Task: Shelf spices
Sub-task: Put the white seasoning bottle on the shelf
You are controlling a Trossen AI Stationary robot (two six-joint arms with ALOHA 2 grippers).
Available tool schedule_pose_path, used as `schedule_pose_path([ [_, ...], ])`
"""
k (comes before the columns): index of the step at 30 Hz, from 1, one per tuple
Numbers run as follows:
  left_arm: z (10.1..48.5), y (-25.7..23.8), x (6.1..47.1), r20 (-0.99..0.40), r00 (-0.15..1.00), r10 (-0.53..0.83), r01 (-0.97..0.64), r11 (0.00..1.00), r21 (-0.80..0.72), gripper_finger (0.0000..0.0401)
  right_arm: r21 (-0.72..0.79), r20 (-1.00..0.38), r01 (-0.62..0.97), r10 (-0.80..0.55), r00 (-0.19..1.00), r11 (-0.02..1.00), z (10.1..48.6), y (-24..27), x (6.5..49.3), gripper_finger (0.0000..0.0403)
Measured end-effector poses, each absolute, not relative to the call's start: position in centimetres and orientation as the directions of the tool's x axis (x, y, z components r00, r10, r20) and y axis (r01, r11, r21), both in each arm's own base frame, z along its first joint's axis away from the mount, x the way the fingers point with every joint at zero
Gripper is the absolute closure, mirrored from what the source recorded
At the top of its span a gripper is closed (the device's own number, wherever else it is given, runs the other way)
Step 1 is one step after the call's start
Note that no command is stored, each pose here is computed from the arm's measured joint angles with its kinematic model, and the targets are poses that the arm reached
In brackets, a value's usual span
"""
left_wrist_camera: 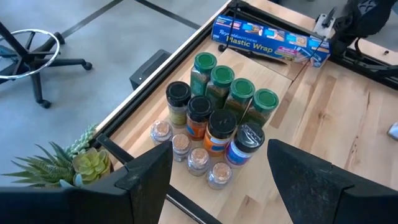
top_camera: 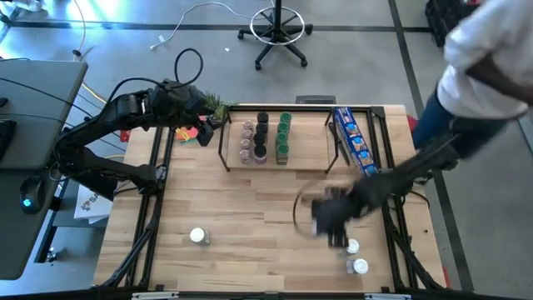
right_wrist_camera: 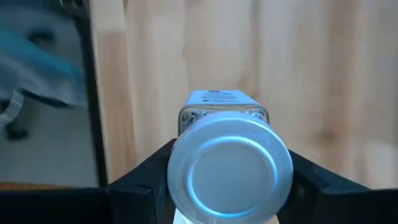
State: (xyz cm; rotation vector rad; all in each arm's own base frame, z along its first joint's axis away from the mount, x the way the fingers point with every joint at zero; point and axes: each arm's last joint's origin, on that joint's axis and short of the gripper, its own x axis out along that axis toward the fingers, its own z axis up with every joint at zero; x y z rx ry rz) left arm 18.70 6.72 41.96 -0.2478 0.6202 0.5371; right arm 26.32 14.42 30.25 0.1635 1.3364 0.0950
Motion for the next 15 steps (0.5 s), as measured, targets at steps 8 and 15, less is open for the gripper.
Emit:
schedule_pose_path([
  [8, 42.1, 6.8, 18.8, -0.59, 0.698, 0.407, -0.543, 0.837, -0.064, 0.0142, 0.144, -0.928, 0.149, 0.082, 0.363, 0.978, 40.1, 1.7, 27.5, 0.0219],
  [15, 42.2, 6.8, 18.9, -0.589, 0.698, 0.408, -0.537, 0.842, -0.053, 0.0142, -0.018, -0.951, 0.158, -0.066, 0.303, 0.987, 39.4, -9.5, 29.6, 0.0219],
])
